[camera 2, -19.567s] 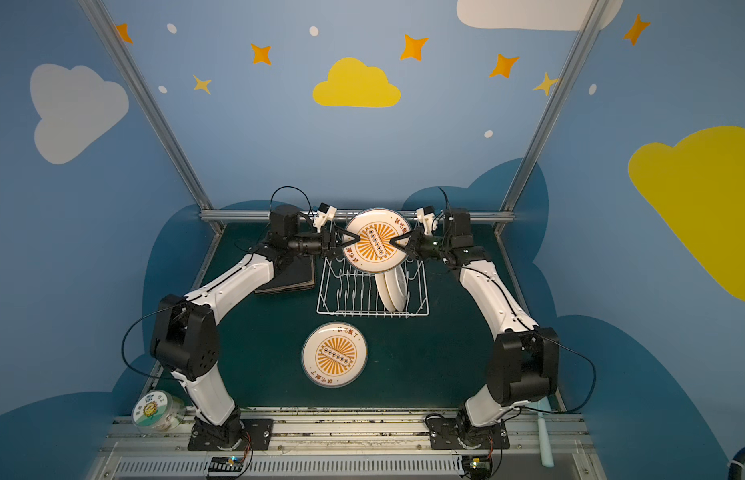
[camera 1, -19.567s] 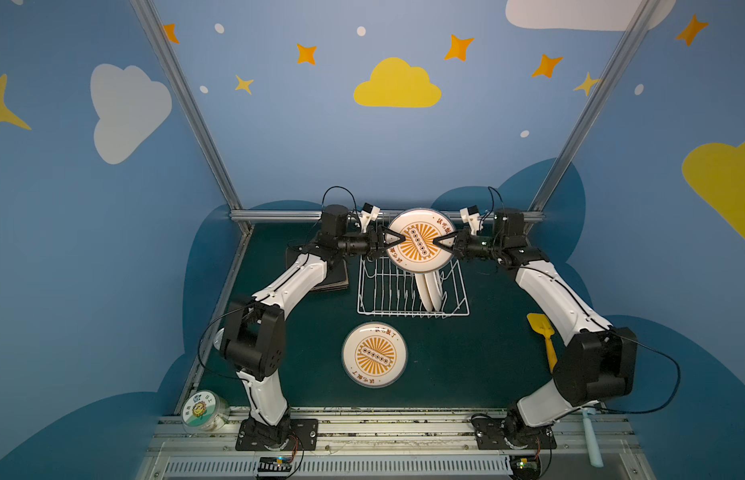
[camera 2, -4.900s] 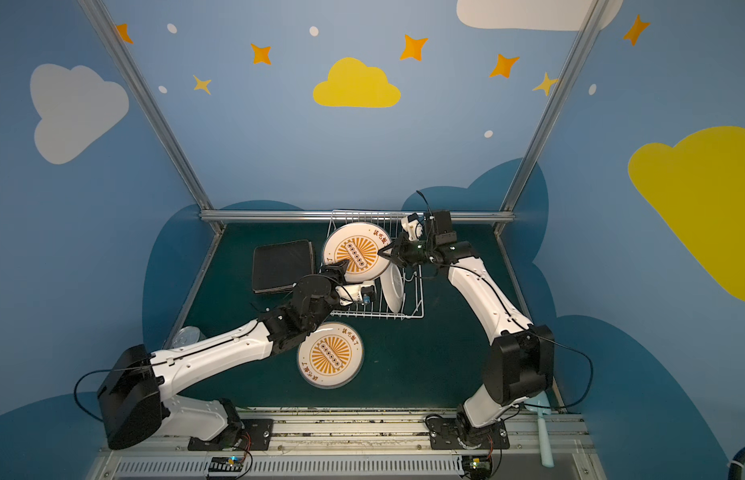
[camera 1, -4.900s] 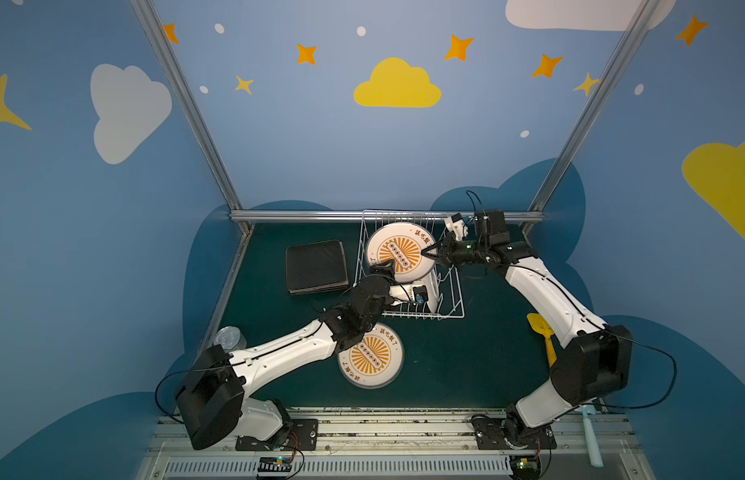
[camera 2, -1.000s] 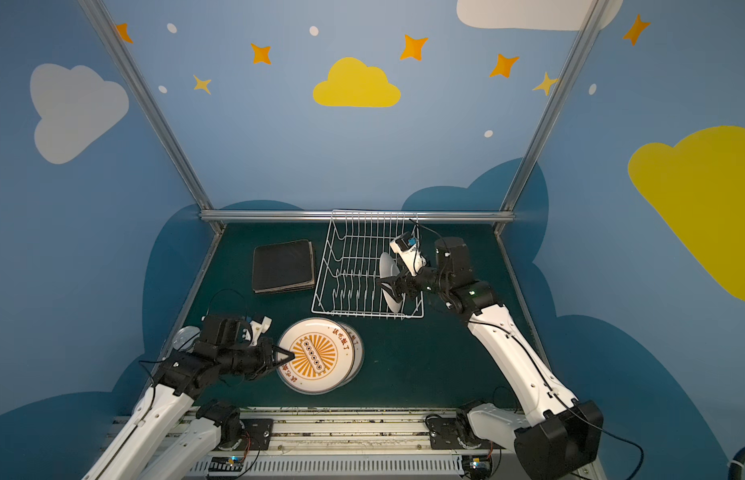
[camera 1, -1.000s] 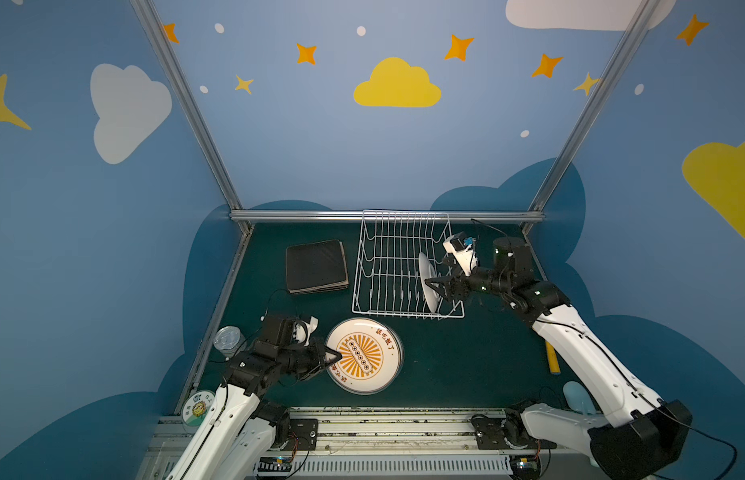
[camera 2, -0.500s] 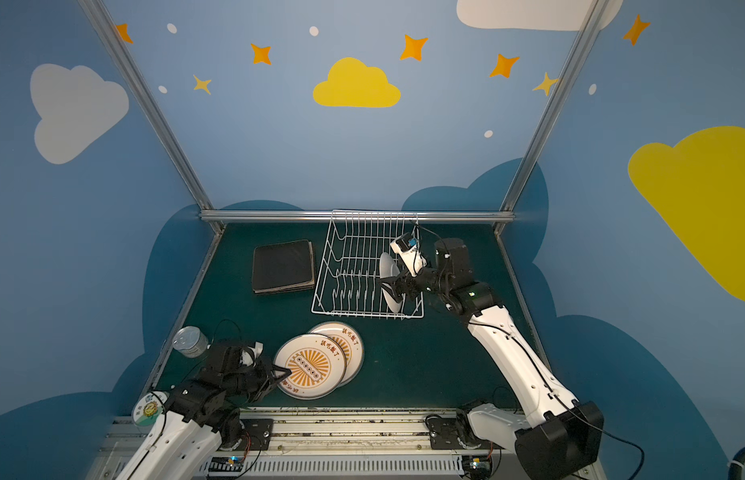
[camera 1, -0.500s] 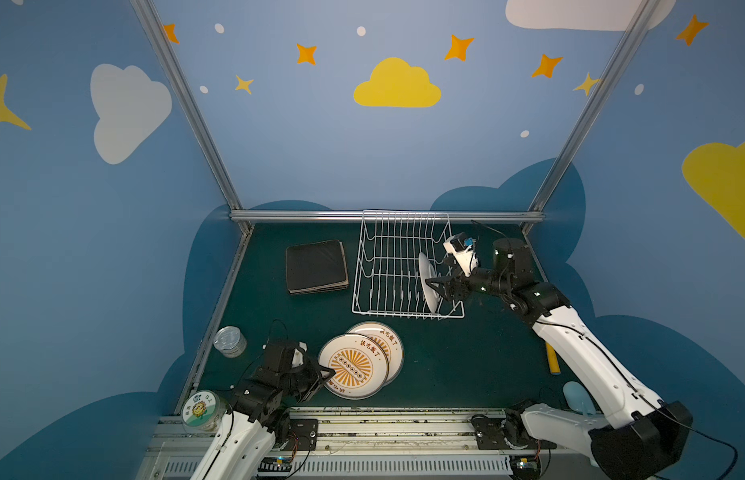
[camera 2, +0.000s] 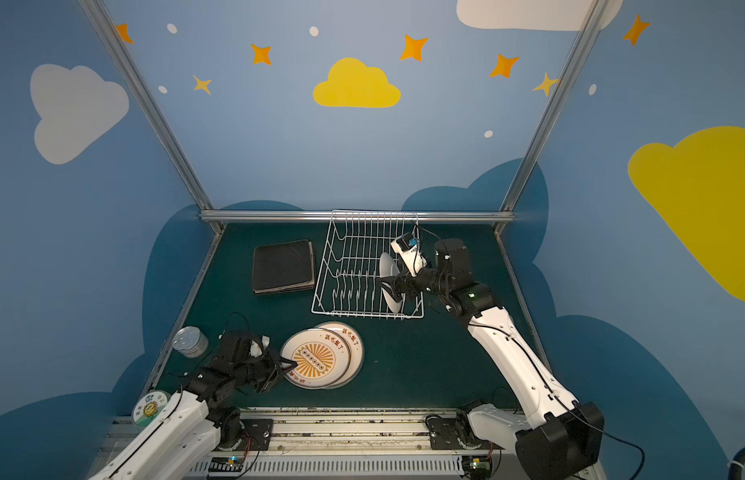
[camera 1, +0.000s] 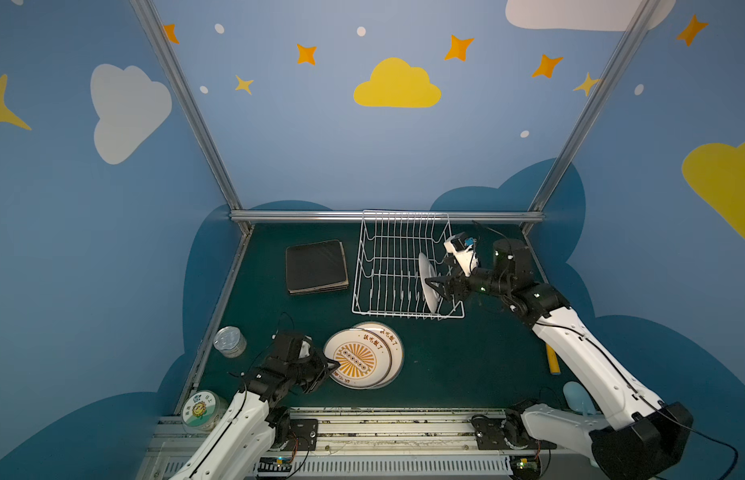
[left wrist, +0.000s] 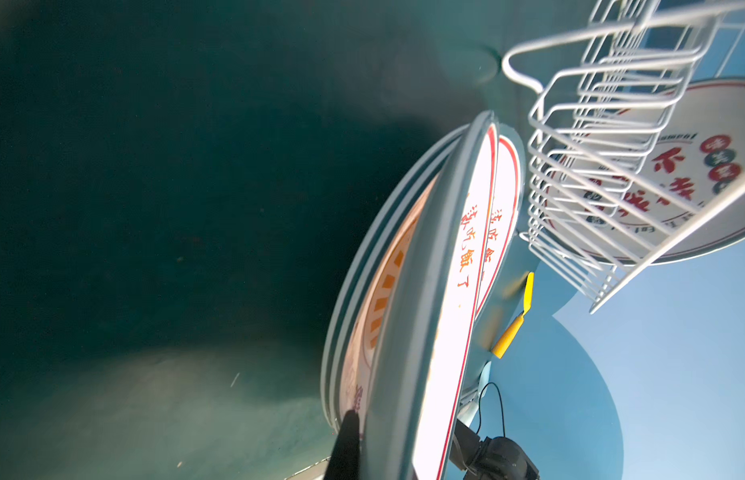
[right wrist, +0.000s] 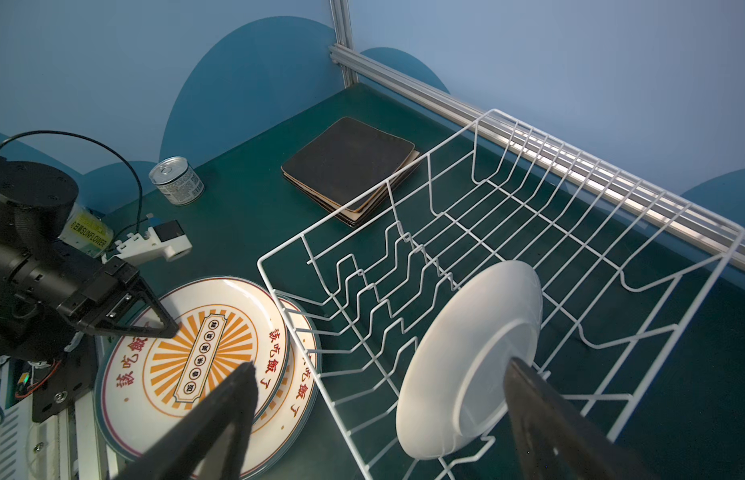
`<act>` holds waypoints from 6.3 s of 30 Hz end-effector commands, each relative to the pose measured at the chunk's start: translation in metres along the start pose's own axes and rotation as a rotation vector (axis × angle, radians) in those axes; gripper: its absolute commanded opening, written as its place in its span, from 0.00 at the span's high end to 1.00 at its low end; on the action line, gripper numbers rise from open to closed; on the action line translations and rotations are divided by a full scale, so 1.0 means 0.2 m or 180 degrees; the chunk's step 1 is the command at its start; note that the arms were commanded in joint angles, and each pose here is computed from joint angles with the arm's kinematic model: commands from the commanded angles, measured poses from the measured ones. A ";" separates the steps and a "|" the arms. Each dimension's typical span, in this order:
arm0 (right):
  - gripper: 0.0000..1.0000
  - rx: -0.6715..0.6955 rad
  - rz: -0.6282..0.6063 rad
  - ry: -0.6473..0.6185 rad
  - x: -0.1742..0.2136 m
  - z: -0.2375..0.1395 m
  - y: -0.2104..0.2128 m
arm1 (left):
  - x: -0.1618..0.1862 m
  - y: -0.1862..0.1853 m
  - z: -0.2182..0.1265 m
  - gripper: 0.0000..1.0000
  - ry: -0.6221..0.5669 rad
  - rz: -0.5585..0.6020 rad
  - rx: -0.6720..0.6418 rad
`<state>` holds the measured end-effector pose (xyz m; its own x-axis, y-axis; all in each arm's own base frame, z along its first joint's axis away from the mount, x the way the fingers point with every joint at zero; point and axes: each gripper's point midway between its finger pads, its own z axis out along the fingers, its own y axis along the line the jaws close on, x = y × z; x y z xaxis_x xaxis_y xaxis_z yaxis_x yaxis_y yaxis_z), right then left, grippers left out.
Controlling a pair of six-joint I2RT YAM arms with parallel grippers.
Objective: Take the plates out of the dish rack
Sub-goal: 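Lower the plate onto the stacked printed plates and open the left gripper, then move the left gripper back over the rack toward the white plates, then close the left gripper on the top edge of a white plate, then lift the plate up out of the rack with the left gripper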
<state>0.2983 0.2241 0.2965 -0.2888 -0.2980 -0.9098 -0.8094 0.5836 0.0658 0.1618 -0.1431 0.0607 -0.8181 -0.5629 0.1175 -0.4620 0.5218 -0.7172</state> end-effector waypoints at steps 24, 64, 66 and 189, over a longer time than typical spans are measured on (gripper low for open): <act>0.08 0.0015 -0.0003 -0.0027 -0.02 0.03 -0.02 | 0.01 -0.14 0.07 0.25 0.0353 0.0347 -0.0488; 0.08 0.0287 0.0029 -0.0074 -0.02 0.03 -0.09 | -0.21 -0.68 -0.18 0.02 -0.0132 0.1551 -0.0500; 0.08 0.0372 0.0014 -0.0108 -0.02 0.02 -0.11 | -0.23 -0.79 -0.21 0.02 -0.0214 0.1693 -0.0422; 0.05 0.1295 0.1730 0.0002 0.08 -0.35 -0.44 | -0.08 -2.13 0.38 0.97 0.0322 0.2501 0.0965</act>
<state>0.3293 0.1167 0.2754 -0.6524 0.0713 -0.7545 -0.2924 0.8948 0.3373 0.4022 -0.4115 0.2436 -0.9569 -0.0336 -0.2885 0.2092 0.6095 -0.7647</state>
